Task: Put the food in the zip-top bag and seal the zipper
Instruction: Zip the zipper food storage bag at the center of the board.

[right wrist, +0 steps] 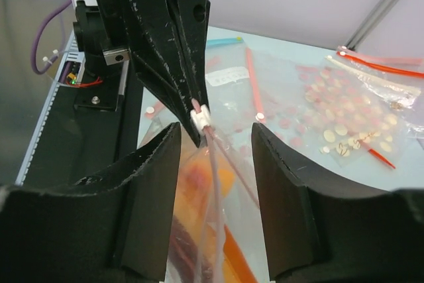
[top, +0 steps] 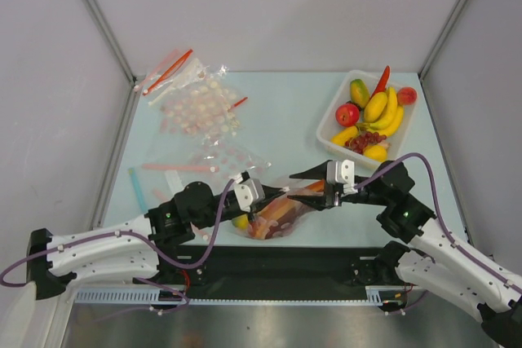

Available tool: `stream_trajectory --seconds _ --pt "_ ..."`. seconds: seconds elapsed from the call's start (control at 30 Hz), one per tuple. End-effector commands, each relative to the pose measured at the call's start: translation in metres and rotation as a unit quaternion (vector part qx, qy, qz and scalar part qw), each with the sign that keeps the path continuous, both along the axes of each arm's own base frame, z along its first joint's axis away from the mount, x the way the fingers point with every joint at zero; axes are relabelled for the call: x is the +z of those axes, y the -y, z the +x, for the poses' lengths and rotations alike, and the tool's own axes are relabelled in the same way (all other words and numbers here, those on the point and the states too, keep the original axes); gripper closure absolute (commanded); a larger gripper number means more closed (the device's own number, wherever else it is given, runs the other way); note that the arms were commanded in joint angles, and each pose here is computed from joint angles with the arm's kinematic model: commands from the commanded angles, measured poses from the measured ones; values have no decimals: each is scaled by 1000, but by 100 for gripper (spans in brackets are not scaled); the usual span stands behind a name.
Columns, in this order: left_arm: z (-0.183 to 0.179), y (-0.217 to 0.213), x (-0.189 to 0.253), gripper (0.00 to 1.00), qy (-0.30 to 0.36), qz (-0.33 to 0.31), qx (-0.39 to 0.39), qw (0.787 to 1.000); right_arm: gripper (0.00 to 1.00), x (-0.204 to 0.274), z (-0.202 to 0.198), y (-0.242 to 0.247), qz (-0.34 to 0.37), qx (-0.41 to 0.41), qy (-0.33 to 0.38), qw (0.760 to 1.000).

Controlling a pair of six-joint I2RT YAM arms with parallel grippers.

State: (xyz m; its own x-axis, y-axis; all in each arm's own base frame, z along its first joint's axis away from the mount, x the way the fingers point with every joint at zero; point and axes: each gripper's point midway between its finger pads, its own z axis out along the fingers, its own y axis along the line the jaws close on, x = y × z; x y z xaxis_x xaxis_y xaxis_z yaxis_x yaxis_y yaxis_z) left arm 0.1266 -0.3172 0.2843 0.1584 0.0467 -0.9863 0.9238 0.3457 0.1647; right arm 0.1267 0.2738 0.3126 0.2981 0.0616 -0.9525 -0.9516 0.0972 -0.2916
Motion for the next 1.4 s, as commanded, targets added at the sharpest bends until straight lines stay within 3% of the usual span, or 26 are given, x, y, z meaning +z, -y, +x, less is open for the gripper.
stream_trajectory --seconds 0.0,0.1,0.13,0.27,0.37,0.43,0.5,0.7,0.77,0.87,1.37 --pt "-6 8 11 100 -2 -12 -26 1000 49 11 -3 -1 9 9 41 999" --pt "-7 9 9 100 -4 -8 -29 1000 58 9 -3 -3 5 10 41 999" --pt "-7 10 10 100 -4 -9 -30 999 67 9 -3 -3 4 10 40 999" --pt "-7 5 14 100 0 -16 -24 1000 83 8 -1 -4 -2 9 38 999" --pt "-6 2 15 100 0 -22 -17 1000 82 8 -2 -5 -4 12 36 999" --pt "-6 0 17 100 2 -25 -17 1000 72 8 -5 -6 -4 20 36 999" --pt "-5 0 16 100 2 -24 -14 1000 69 8 -9 -6 -4 32 38 999" --pt "-5 1 16 100 1 -23 -16 1000 74 6 -12 -8 -11 46 36 998" --pt "-5 1 16 100 2 -22 -15 1000 88 7 -13 -8 -13 48 36 998" --pt "-2 -2 16 100 1 -24 -4 1000 100 8 -12 -7 -11 43 37 998" --pt "4 -47 48 100 31 -106 56 992 100 5 2 -9 -20 11 13 1000"
